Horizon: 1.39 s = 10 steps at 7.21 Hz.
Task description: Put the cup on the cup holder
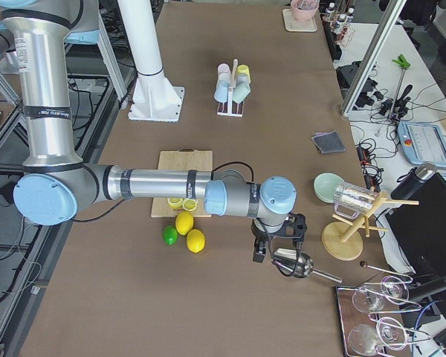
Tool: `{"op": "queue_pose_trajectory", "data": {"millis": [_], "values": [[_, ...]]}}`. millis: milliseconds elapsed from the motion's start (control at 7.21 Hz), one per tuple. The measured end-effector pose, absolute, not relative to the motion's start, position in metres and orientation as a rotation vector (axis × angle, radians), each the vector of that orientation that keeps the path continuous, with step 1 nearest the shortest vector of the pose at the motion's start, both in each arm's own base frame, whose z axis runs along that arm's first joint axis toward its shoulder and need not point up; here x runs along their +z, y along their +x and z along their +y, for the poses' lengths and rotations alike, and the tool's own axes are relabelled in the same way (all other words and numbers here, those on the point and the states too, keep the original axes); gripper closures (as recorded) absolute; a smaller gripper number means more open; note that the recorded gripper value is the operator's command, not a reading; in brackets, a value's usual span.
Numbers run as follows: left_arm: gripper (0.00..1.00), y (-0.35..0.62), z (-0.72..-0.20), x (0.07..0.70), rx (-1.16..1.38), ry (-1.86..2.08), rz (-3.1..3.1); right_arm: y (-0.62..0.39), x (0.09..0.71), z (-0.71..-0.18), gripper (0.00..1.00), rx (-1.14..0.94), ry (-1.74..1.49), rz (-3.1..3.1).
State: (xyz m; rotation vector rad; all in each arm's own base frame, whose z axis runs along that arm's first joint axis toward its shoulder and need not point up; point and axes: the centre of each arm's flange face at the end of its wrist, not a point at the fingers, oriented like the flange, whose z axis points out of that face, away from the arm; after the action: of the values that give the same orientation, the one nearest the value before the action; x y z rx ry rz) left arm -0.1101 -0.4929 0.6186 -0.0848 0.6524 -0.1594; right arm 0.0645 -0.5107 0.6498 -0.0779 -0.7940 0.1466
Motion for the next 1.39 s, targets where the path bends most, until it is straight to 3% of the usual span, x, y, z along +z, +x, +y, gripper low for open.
{"op": "queue_pose_trajectory", "data": {"millis": [1388], "values": [[0.02,-0.105,-0.501,0.598,-0.194,-0.071,0.747,0.058,0.653,-0.511,0.0,0.137,-0.088,-0.793]]}}
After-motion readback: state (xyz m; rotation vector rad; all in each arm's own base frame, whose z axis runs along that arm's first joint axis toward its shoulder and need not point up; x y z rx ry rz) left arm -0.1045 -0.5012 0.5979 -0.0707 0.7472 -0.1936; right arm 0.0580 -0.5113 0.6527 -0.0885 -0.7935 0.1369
